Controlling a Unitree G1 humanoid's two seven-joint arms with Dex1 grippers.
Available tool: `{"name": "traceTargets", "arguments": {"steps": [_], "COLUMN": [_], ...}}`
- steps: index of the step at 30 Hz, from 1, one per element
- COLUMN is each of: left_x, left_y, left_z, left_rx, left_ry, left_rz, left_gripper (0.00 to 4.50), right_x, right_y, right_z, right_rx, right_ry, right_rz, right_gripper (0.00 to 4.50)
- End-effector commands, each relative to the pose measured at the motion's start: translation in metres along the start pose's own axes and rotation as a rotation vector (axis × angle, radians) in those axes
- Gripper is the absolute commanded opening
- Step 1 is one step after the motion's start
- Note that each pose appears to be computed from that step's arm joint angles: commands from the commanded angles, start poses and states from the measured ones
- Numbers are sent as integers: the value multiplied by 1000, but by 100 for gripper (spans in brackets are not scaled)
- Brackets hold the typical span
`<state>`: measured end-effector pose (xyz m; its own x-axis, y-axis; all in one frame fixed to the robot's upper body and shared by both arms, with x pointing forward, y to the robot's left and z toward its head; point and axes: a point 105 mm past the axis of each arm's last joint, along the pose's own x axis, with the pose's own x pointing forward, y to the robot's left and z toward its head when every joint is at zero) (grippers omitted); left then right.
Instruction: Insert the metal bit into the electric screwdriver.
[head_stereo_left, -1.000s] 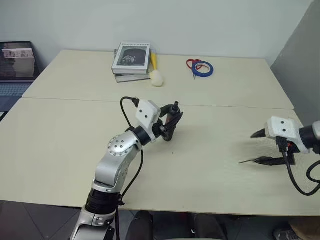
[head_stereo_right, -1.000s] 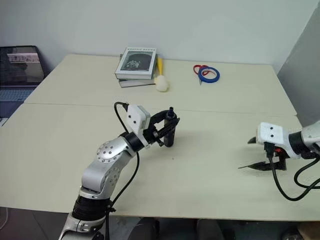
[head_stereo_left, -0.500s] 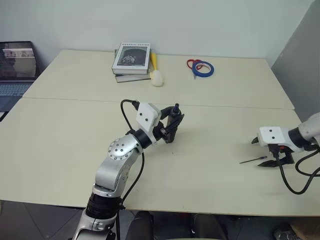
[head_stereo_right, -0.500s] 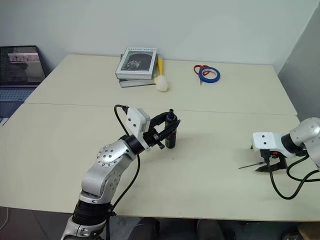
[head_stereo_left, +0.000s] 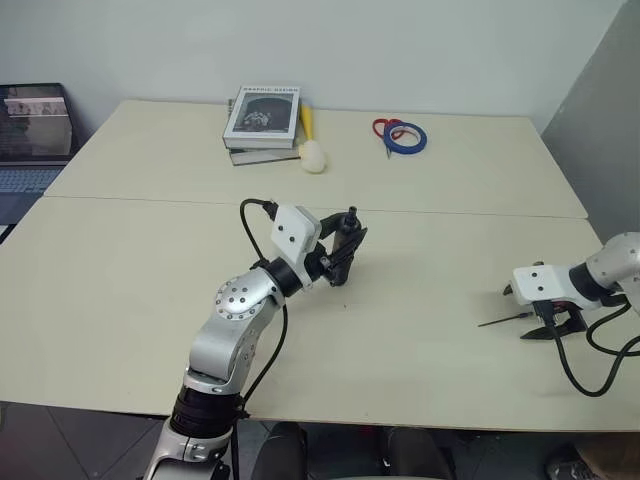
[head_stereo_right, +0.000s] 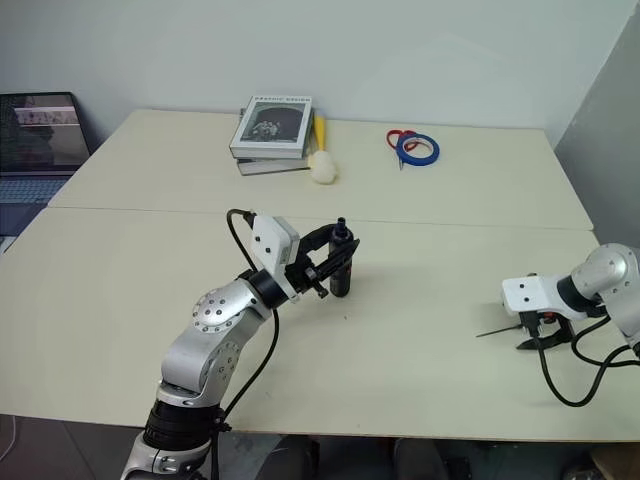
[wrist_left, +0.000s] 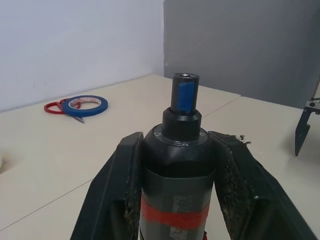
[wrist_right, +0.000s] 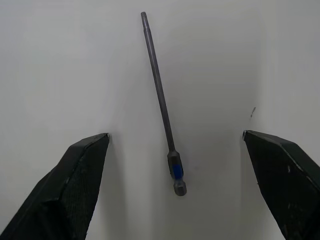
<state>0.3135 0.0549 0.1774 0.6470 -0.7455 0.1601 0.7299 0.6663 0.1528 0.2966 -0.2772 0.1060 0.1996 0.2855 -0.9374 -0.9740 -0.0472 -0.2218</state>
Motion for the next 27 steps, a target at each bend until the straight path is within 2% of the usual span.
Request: {"name": "traceTargets", "arguments": {"steps": [1, 4, 5, 9, 11, 22, 23, 27], "left_x": [3, 3, 3, 3, 3, 2, 2, 2], "left_y": [-8, -8, -7, -7, -7, -4, -4, -3], "left_z": [-4, -4, -5, -4, -4, -5, -5, -5], "left_rx": [-23, -22, -21, -21, -21, -18, -18, -12], "left_ry": [8, 9, 9, 7, 6, 5, 6, 5], "left_rz": [-44, -43, -42, -40, -37, -29, -29, -28], "left_gripper": [164, 164, 164, 164, 164, 164, 164, 164], "right_x": [-5, -2, -1, 0, 1, 4, 4, 3], "right_y": [-6, -7, -7, -6, -5, -6, -7, -8], "right_z": [4, 6, 6, 4, 2, 2, 2, -1], "right_rx": [-29, -34, -36, -48, -56, -104, -104, -106], "right_ry": [-3, -8, -7, 16, 33, 80, 84, 101], "right_rz": [-21, -18, -15, 3, 17, 29, 28, 19], "right_gripper": [450, 450, 413, 331, 271, 16, 0, 0]}}
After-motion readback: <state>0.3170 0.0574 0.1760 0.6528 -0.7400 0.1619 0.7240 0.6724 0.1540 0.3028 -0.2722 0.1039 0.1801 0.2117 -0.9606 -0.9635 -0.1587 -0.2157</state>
